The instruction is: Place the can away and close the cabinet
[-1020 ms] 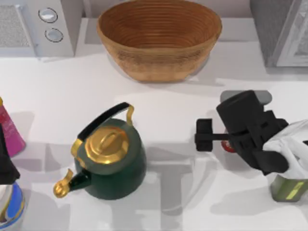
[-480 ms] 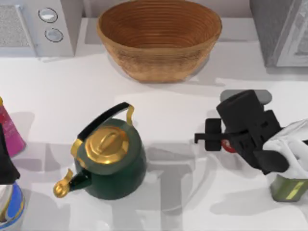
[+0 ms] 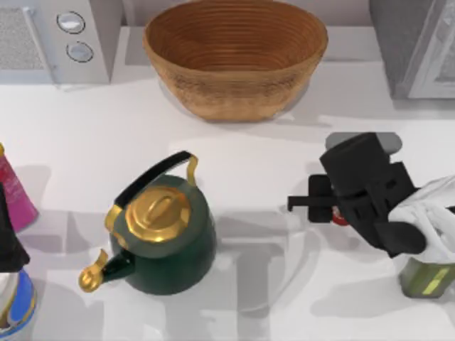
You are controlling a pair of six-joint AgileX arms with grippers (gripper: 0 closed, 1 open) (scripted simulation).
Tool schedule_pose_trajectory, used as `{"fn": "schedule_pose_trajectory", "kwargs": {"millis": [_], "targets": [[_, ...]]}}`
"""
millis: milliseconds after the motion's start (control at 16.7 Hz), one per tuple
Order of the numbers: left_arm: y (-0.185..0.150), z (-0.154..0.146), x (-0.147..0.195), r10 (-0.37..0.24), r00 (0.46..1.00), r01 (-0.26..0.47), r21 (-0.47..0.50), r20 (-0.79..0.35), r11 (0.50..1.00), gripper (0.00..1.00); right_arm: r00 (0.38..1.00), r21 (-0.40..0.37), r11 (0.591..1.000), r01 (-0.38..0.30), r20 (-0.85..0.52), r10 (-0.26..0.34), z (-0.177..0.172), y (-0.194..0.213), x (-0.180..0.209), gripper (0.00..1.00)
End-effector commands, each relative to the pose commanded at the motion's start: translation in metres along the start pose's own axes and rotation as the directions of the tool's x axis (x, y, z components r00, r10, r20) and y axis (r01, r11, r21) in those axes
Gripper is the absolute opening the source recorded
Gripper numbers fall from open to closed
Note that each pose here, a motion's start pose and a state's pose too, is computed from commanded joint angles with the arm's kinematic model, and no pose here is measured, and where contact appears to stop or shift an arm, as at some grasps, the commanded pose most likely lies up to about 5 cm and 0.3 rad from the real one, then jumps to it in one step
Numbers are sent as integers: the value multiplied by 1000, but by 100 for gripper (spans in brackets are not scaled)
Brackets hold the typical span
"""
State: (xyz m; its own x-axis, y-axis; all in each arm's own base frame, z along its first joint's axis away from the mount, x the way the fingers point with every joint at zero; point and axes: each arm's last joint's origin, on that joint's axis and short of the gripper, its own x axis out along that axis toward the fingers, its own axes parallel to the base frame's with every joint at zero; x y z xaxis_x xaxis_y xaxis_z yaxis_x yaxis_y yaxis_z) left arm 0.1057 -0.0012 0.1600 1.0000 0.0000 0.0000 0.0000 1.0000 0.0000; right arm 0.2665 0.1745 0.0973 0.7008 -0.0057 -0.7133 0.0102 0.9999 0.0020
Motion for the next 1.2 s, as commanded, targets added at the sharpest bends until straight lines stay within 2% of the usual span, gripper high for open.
{"fn": "schedule_pose_trajectory", "kwargs": {"millis": [600,840,1200], "targets": [[0,0,0,0,1000,0,0,0,1000,100,1000,3,1000,-2,4,2,8,3,-4,0],[0,0,0,0,1000,0,0,0,1000,100,1000,-1,1000,-1,0,1,41,9,-28,0],[0,0,0,0,1000,0,0,0,1000,100,1000,-6,1000,7,-13,-7,94,4,-91,0]]}}
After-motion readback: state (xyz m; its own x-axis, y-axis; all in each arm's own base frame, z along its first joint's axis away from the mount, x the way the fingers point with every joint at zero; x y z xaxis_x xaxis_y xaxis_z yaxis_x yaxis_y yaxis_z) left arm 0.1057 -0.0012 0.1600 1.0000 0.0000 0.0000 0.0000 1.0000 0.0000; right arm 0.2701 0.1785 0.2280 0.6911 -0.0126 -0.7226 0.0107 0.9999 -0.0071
